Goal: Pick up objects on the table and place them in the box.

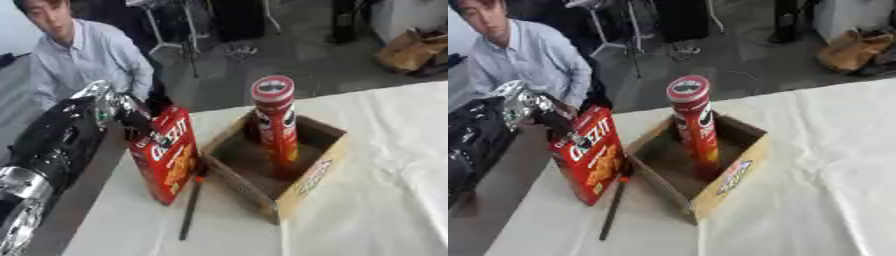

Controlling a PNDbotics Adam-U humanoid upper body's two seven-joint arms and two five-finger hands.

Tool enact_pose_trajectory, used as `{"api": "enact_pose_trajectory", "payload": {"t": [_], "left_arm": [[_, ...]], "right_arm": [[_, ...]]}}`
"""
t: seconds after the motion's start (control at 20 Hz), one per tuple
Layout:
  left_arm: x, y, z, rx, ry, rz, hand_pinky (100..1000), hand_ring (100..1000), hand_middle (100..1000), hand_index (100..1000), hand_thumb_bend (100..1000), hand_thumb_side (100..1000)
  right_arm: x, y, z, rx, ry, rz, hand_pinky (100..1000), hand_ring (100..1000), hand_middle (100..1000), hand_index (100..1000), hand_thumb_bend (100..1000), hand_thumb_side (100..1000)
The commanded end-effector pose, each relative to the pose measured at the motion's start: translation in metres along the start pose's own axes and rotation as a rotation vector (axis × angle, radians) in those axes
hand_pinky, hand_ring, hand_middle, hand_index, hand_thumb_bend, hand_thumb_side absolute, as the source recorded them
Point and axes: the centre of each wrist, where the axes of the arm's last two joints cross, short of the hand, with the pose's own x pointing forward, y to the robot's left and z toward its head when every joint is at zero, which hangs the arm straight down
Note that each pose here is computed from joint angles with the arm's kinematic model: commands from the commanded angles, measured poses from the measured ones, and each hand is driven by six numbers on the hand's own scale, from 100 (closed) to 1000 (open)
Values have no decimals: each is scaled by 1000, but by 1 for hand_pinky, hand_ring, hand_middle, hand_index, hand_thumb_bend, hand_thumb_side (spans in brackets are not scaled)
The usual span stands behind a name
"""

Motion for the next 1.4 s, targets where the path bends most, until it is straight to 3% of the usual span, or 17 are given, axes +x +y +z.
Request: {"api": "enact_pose_trajectory", "payload": {"t": [0.05, 1.05, 1.4], "left_arm": [[-14, 20, 27, 65, 32, 22, 731, 607, 451, 498, 100, 654], [-23, 50, 72, 198, 60, 68, 702, 588, 448, 491, 100, 579], [-24, 66, 97, 274, 29, 84, 689, 579, 454, 492, 100, 556]], "right_arm": [[3, 1, -6, 4, -23, -1, 884, 884, 627, 619, 100, 1000], [4, 1, -7, -4, -25, -5, 885, 883, 626, 618, 100, 1000], [4, 0, -8, -10, -23, 0, 885, 883, 627, 618, 100, 1000]]}}
